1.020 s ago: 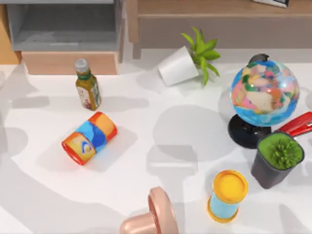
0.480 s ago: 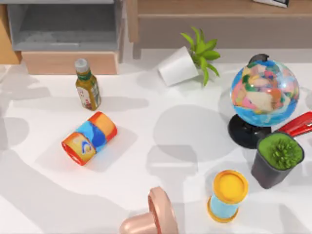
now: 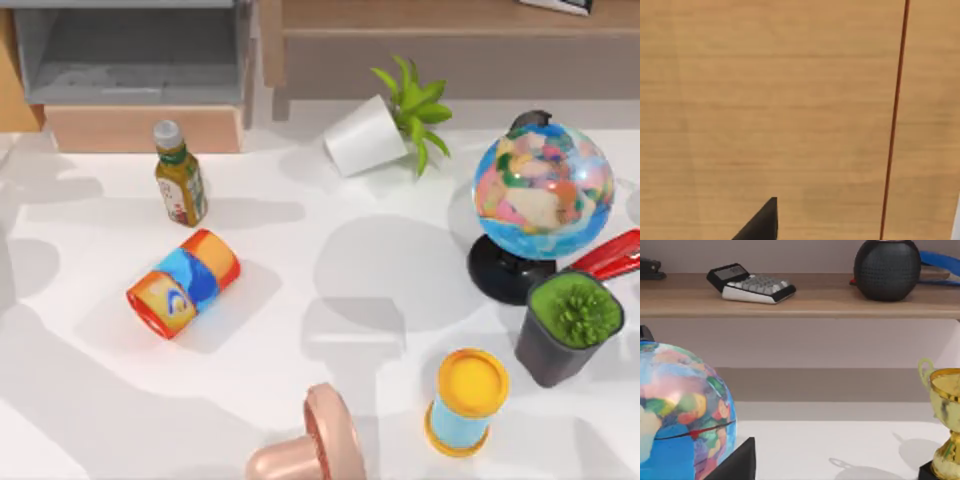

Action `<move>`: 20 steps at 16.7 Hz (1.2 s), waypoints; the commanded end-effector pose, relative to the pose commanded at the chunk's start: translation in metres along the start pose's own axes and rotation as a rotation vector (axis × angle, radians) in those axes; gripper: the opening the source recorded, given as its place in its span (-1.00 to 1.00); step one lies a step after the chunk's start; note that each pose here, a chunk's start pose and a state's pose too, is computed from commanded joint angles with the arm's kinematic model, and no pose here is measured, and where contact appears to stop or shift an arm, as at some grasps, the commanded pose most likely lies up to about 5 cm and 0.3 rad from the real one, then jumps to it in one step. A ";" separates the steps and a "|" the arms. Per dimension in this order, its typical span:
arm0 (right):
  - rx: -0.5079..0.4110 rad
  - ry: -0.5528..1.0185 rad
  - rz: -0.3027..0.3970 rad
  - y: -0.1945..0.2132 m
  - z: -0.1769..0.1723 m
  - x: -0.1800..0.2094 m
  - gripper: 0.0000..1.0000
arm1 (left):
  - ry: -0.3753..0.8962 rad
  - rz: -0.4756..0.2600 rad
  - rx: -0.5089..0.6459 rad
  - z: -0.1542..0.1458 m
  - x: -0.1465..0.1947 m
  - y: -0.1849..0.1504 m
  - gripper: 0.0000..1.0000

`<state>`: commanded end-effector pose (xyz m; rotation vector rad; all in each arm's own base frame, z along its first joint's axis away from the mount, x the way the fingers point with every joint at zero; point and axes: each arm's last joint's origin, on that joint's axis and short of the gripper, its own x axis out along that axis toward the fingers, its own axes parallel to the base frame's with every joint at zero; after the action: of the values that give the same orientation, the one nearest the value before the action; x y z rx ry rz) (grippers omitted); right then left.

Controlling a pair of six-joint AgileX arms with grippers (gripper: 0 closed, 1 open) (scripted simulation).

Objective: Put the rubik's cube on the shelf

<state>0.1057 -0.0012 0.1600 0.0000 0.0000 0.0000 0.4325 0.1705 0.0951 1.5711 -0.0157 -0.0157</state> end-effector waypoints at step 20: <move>0.000 0.000 0.000 0.000 0.000 0.000 1.00 | 0.009 -0.017 -0.014 -0.003 -0.005 -0.005 -1.00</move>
<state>0.1057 -0.0012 0.1600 0.0000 0.0000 0.0000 0.4275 0.1737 0.0902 1.5577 0.0053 -0.0220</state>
